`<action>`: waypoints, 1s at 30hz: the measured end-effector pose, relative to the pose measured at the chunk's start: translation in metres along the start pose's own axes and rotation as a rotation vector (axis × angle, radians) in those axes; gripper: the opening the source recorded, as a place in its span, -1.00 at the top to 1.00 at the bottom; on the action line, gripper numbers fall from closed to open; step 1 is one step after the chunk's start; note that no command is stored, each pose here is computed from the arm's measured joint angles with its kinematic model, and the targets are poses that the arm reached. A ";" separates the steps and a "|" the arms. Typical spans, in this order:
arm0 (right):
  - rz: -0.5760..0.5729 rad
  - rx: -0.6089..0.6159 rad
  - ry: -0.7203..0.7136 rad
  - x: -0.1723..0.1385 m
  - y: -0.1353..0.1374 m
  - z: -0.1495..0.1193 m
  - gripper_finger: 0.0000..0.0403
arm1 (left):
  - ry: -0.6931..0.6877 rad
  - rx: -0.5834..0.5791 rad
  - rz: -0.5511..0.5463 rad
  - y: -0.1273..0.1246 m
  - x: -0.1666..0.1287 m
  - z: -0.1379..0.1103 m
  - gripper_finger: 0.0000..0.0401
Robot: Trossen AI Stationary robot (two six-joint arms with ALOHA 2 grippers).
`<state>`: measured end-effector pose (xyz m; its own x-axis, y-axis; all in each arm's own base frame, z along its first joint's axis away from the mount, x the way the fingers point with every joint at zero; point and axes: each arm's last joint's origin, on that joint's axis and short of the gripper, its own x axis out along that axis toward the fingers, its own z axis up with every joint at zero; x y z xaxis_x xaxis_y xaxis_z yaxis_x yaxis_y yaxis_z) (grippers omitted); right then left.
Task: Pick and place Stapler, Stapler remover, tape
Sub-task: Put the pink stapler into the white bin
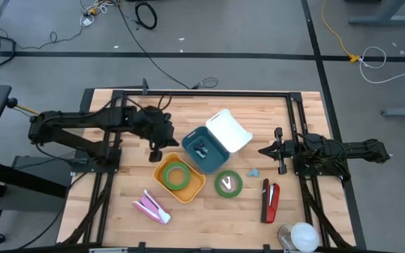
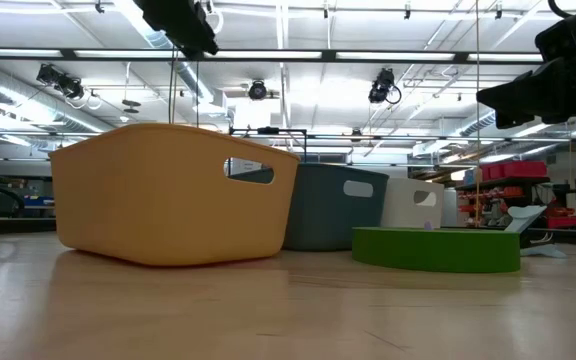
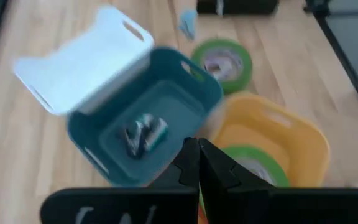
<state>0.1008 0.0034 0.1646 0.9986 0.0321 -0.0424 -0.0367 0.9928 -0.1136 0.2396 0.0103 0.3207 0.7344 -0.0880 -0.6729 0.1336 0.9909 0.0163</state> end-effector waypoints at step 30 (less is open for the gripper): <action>0.000 0.000 0.000 0.000 0.000 0.000 0.94 | 0.240 0.369 -0.383 -0.127 0.026 -0.022 1.00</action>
<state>0.1008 0.0034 0.1646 0.9986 0.0322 -0.0421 -0.0368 0.9929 -0.1134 0.2271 -0.1158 0.2852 0.4230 -0.3649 -0.8294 0.6142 0.7884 -0.0336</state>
